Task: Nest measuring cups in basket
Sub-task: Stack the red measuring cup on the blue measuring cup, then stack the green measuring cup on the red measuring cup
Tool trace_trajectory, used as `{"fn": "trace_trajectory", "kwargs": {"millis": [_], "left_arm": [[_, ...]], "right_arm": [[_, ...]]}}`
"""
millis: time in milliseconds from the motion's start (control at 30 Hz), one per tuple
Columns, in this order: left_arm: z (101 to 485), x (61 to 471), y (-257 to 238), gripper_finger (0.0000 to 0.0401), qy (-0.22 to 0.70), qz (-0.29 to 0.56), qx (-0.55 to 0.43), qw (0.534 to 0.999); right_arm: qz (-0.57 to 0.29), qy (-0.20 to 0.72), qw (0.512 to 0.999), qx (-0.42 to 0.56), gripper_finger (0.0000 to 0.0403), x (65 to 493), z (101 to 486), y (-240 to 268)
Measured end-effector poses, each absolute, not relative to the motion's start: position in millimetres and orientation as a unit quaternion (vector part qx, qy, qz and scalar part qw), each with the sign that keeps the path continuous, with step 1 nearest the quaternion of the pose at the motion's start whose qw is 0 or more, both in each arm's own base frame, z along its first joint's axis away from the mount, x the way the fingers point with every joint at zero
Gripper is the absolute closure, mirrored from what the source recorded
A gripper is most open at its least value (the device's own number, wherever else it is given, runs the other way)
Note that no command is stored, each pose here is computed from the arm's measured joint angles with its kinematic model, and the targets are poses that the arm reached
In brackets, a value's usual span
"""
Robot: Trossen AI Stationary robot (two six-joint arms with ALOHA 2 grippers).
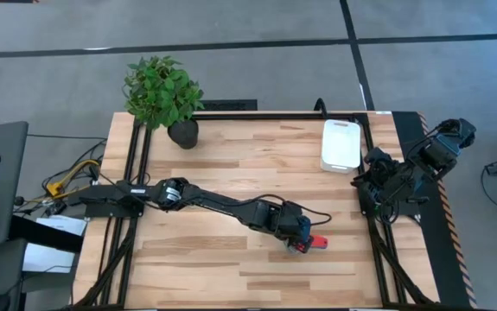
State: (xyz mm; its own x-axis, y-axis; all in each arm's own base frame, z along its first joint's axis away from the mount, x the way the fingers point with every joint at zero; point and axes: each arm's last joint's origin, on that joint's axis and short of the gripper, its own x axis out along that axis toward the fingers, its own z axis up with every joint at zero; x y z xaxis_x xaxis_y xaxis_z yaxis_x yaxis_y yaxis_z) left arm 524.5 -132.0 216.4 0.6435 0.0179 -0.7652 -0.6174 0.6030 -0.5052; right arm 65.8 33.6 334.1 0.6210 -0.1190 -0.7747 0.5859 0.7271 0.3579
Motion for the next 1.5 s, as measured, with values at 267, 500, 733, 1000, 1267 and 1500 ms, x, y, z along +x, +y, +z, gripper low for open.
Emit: {"fn": "trace_trajectory", "kwargs": {"millis": [267,500,733,1000,1267,1500], "left_arm": [[221,519,-130,0.0276,0.398,0.194,-0.376,0.814],[253,508,-113,0.0276,0.39,0.199,-0.342,0.831],[272,476,-85,0.0276,0.485,0.238,-0.251,0.803],[259,451,-66,0.0276,0.615,0.225,-0.135,0.743],[242,450,-58,0.0276,0.665,0.151,-0.08,0.727],[256,448,-50,0.0276,0.652,0.12,-0.043,0.748]], "right_arm": [[-0.208,0.382,0.847,0.306,0.0278,66,334,34],[-0.208,0.38,0.845,0.313,0.0278,66,334,34],[-0.22,0.372,0.835,0.34,0.0278,66,334,34],[-0.243,0.356,0.828,0.359,0.0278,72,334,37],[-0.269,0.353,0.821,0.36,0.0278,83,331,45],[-0.285,0.358,0.816,0.353,0.0278,91,327,51]]}}
